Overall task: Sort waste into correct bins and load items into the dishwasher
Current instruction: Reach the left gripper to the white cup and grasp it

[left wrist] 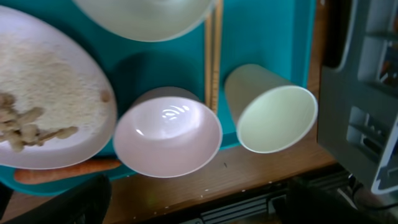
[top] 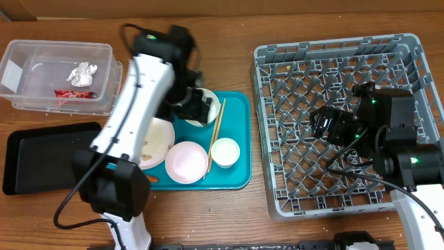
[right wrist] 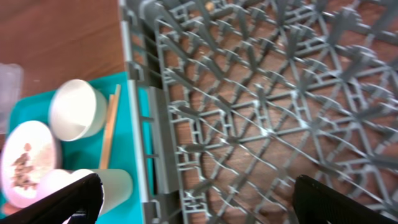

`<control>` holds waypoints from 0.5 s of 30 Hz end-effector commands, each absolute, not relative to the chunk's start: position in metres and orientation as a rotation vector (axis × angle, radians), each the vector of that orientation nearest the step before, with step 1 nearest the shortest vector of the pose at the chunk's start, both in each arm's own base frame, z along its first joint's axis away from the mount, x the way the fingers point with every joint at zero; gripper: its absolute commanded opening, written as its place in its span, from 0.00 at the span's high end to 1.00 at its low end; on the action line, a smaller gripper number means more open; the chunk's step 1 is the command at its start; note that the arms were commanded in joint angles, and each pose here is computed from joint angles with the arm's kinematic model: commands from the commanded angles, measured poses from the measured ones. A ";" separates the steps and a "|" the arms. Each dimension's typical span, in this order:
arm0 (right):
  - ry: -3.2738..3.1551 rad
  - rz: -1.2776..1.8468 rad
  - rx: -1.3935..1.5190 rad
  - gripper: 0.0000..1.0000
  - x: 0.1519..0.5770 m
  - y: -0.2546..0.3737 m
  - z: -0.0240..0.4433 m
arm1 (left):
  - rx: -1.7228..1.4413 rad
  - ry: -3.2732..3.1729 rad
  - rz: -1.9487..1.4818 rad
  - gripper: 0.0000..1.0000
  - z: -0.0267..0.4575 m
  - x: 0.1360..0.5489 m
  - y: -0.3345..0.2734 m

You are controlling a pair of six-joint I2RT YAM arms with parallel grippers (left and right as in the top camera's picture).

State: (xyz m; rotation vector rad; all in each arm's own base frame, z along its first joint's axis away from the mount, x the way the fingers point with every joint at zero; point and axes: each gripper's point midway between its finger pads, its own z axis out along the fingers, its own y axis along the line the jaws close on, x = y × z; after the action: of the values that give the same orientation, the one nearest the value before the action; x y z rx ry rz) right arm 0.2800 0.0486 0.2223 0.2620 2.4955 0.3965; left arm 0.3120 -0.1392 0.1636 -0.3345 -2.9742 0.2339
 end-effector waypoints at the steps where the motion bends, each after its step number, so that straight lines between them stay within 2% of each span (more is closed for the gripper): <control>1: 2.477 0.270 0.315 0.00 0.281 0.030 0.228 | -0.483 -2.915 0.241 0.08 0.154 0.296 -0.165; 9: 2.561 0.168 0.355 0.00 0.264 0.018 0.213 | -0.545 -2.838 0.191 0.15 0.126 0.268 -0.187; 14: 2.587 0.159 0.354 0.00 0.259 0.017 0.210 | -0.471 -2.825 0.169 0.26 0.096 0.262 -0.185; 15: 2.590 0.155 0.355 0.00 0.259 0.017 0.209 | -0.466 -2.828 0.170 0.31 0.090 0.262 -0.185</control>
State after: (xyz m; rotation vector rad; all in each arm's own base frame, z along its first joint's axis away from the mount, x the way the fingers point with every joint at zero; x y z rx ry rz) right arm 0.2555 0.0207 0.2016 0.3463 2.6121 0.1769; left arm 0.2693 -0.1858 0.1088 -0.5243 -2.8543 0.1827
